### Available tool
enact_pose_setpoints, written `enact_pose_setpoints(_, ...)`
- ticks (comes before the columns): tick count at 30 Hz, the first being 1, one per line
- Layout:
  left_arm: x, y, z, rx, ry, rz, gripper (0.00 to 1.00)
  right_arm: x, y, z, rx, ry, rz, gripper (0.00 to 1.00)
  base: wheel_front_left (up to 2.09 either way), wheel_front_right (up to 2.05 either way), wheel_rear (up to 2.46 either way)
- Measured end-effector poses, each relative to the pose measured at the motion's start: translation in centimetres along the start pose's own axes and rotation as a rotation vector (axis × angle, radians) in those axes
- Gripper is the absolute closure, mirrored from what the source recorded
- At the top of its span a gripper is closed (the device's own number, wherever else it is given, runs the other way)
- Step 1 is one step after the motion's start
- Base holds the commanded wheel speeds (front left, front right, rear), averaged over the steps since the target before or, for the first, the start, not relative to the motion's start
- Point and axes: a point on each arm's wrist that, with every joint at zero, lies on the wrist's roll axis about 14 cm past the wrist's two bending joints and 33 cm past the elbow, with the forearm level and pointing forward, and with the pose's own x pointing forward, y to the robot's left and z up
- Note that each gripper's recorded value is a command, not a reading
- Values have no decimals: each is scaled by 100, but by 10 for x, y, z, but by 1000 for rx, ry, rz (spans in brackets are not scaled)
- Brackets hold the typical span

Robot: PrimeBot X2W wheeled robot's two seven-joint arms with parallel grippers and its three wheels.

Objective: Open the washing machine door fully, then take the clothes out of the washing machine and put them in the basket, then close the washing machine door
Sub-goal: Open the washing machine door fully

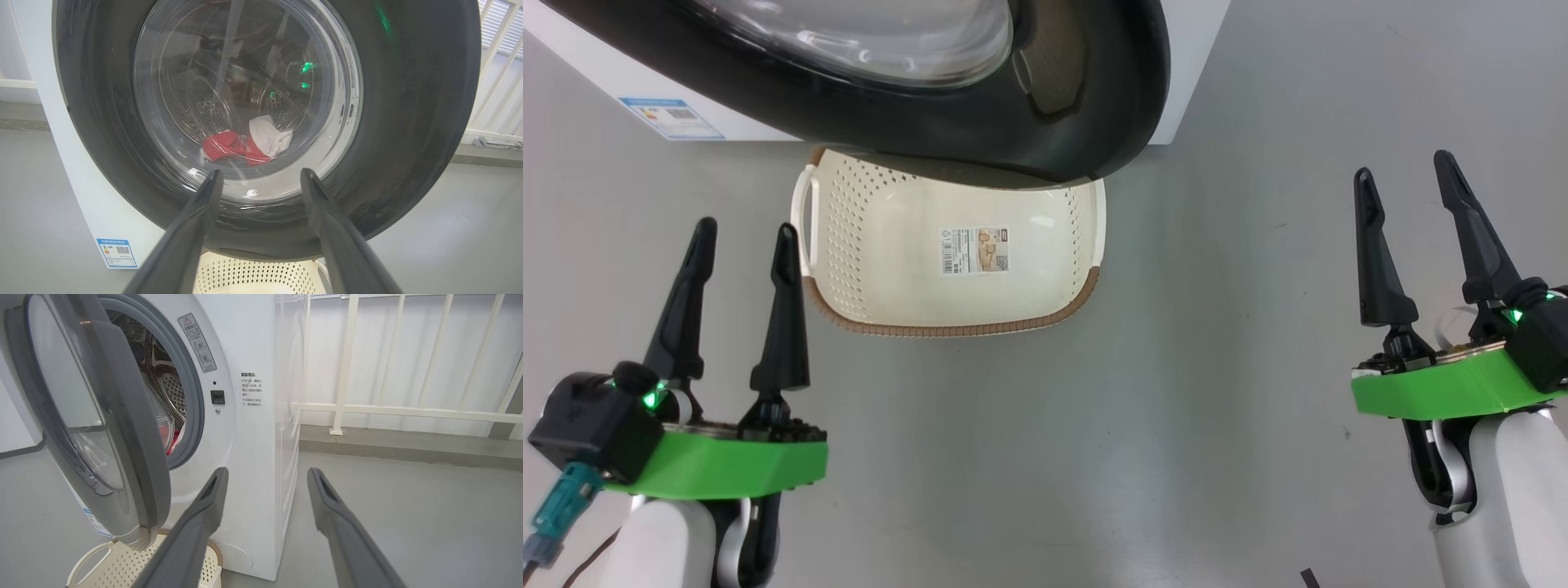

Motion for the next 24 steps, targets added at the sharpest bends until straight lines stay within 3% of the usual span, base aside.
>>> enact_pose_setpoints(5, 0, 1, 0, 1, 0, 4, 0, 0, -2, 0, 0, -1, -7, 1, 0, 0, 0)
enact_pose_setpoints(6, 0, 2, 0, 1, 1, 5, 0, 1, -3, -1, 1, -1, -8, 78, 0, 0, 0)
enact_pose_setpoints(7, 0, 2, 0, 2, 0, 6, 0, 1, -2, -1, 4, 1, -6, 100, 0, 0, 0)
enact_pose_setpoints(11, -1, 2, 0, 4, -2, 9, 0, 2, 5, -7, 42, 12, 7, 100, 0, 0, 0)
enact_pose_setpoints(14, -1, 3, -1, 8, -1, 9, 0, 4, 6, -10, 136, 17, -4, 100, 0, 0, 0)
enact_pose_setpoints(24, -2, 4, -2, 18, 3, 11, 0, 48, 36, 11, 691, -17, 42, 100, 0, 0, 0)
